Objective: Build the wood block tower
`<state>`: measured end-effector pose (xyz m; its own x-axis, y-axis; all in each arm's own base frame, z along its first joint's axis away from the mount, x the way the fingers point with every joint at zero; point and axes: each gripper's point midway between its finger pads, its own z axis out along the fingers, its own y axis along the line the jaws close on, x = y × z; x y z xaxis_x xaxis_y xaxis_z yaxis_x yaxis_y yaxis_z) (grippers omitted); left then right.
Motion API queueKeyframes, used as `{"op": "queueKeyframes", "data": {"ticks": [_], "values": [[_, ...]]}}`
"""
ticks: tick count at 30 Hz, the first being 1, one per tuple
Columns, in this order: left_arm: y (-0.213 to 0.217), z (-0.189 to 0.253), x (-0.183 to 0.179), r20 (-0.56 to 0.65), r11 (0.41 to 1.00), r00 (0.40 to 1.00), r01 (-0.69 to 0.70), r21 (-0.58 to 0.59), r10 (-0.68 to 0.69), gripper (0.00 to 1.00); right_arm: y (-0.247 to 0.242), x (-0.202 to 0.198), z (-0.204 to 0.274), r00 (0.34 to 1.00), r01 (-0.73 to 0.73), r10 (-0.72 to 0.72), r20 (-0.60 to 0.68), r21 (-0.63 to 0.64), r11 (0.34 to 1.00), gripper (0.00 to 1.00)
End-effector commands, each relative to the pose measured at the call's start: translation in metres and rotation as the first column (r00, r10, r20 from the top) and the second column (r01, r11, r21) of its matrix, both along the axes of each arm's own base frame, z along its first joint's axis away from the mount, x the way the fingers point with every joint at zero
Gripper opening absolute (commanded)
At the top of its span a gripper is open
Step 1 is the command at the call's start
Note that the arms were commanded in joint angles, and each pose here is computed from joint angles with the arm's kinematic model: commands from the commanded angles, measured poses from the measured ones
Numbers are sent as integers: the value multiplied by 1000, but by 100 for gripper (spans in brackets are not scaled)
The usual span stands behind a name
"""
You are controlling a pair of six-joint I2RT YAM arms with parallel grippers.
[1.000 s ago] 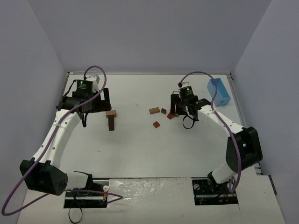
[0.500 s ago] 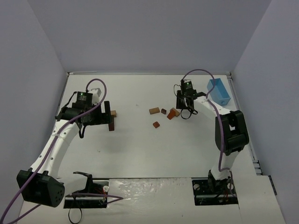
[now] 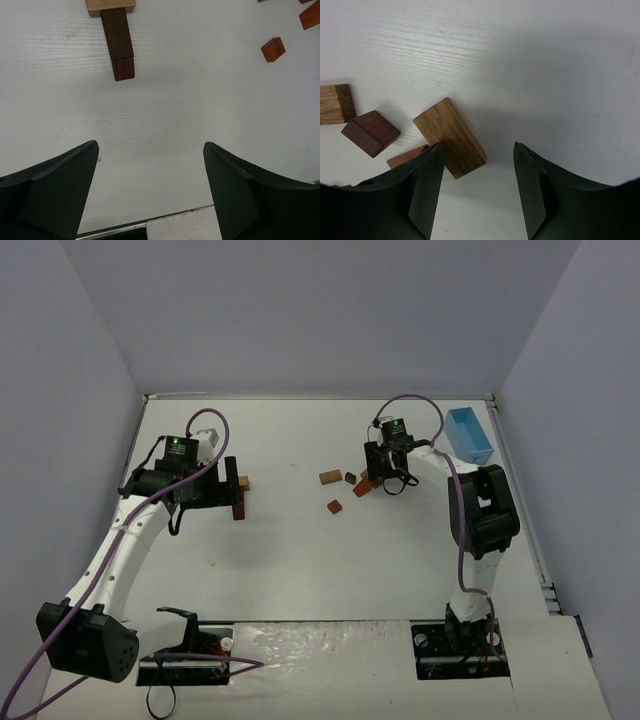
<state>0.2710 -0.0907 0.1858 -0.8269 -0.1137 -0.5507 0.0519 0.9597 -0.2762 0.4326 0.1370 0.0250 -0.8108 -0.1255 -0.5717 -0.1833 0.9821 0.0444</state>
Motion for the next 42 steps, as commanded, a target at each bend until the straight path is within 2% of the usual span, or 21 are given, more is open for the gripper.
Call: {"op": "queueKeyframes", "data": {"ticks": [1,10,19,21,28,30,33,37,42], "values": [[-2,8,8,35,1000,999,12,-14,-11,83,15,2,7,994,-107,106,30,34,994,55],[-2,7,10,29,1000,1000,13,-9,-13,83,36,-10,9,975,-220,218,36,62,974,55],[-1,4,9,23,1000,1000,18,-2,-18,83,25,-16,-5,983,-183,183,9,14,983,52],[-1,3,9,20,1000,1000,18,0,-18,83,17,-18,-6,988,-156,156,7,-15,988,47],[-1,7,11,28,1000,999,15,-2,-14,83,4,-10,13,993,-72,76,86,-59,996,10],[0,9,12,35,1000,999,5,-2,-5,83,4,-8,30,990,-63,70,126,-65,996,2],[1,14,13,46,1000,999,-19,-6,19,83,10,-8,75,971,-32,44,233,-58,998,0],[5,19,12,51,998,996,-66,-7,67,83,52,-20,122,940,-44,45,339,-11,999,0],[23,21,7,42,982,983,-182,39,181,83,141,-54,124,938,-95,60,341,88,992,0]]}}
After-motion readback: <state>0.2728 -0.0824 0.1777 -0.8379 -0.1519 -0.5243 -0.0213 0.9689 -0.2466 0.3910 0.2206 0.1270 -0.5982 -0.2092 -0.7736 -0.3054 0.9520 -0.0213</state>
